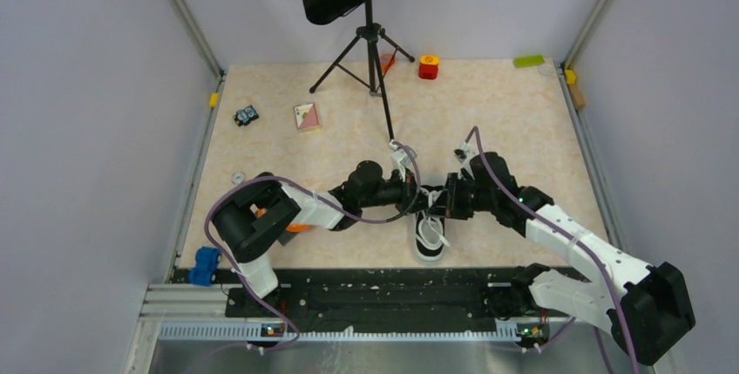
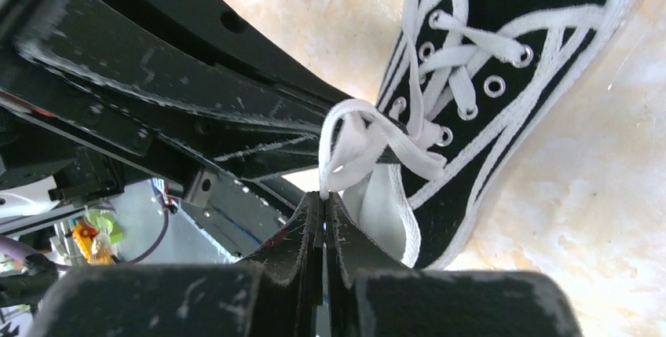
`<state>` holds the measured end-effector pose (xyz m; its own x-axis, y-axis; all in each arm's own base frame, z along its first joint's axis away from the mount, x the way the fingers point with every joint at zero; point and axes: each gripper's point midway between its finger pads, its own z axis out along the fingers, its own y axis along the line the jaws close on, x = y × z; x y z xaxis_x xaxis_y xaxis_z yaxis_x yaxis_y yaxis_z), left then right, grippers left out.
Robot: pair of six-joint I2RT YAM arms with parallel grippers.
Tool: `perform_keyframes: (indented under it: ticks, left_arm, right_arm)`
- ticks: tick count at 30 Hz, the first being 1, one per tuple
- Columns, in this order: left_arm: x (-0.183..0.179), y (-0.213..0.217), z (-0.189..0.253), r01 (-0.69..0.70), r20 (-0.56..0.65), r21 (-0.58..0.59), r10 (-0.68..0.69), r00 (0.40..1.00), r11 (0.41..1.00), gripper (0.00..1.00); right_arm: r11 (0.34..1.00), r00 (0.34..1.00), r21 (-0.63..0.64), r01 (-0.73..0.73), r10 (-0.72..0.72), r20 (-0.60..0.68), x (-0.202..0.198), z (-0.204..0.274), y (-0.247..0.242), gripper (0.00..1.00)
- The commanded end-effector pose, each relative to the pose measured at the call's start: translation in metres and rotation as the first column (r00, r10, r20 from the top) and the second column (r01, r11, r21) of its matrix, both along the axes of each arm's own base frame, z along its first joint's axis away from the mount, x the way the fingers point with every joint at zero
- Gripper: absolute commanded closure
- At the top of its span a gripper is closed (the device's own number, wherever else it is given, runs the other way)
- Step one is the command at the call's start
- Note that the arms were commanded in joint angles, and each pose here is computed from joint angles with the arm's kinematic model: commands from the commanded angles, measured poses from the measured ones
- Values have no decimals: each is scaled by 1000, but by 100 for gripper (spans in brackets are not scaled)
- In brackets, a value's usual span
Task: Tie the shoes
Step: Wrap the shoelace around the shoelace.
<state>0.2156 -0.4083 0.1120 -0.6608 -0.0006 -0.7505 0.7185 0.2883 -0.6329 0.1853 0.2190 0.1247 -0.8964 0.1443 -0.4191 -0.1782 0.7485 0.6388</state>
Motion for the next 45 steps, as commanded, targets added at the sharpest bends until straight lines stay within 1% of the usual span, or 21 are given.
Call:
perform_keyframes:
  ticks: [1, 11, 18, 19, 20, 22, 24, 28, 33, 37, 40, 45]
  left_arm:
    - [6, -3, 23, -5, 54, -63, 8, 999, 998, 100]
    - [4, 1, 20, -9, 54, -54, 12, 998, 998, 100]
    - [2, 1, 20, 6, 51, -58, -3, 999, 998, 100]
    - [1, 1, 19, 11, 50, -54, -8, 999, 998, 100]
    - [0, 1, 19, 16, 51, -50, -13, 999, 999, 100]
    - [-3, 2, 18, 27, 54, -45, -25, 998, 999, 100]
    - [-3, 2, 18, 30, 55, -45, -27, 998, 999, 100]
    - [-3, 0, 19, 39, 54, -48, -36, 998, 998, 100]
    - [-3, 0, 19, 41, 55, -50, -38, 998, 998, 100]
    - [-4, -1, 20, 44, 56, -51, -41, 998, 998, 100]
    - [-4, 0, 21, 44, 57, -53, -41, 998, 998, 100]
    - [-4, -1, 21, 45, 55, -53, -43, 998, 998, 100]
  right_arm:
    - [998, 998, 2, -59, 59, -7, -13, -4, 1, 100]
    - [996, 996, -27, -80, 79, -33, -21, -12, -4, 100]
    - [997, 999, -60, -53, 52, -14, -13, -11, -8, 100]
    - [997, 999, -65, -49, 48, -16, -13, -10, -9, 98]
    - [996, 999, -70, -48, 47, -13, -12, -9, -9, 93]
    - [996, 999, -78, -42, 42, 3, -9, -2, -10, 81]
    - [996, 999, -88, -31, 34, 33, -2, 8, -11, 72]
    - [995, 996, -100, -7, 16, 84, 8, 25, -13, 64]
    - [996, 993, -90, 23, -13, 116, 17, 37, -13, 60]
    - [992, 988, -71, 101, -91, 127, 25, 38, -19, 59]
    - [985, 979, -44, 164, -157, 127, 32, 38, -25, 60]
    - [984, 977, -27, 176, -171, 126, 36, 37, -23, 62]
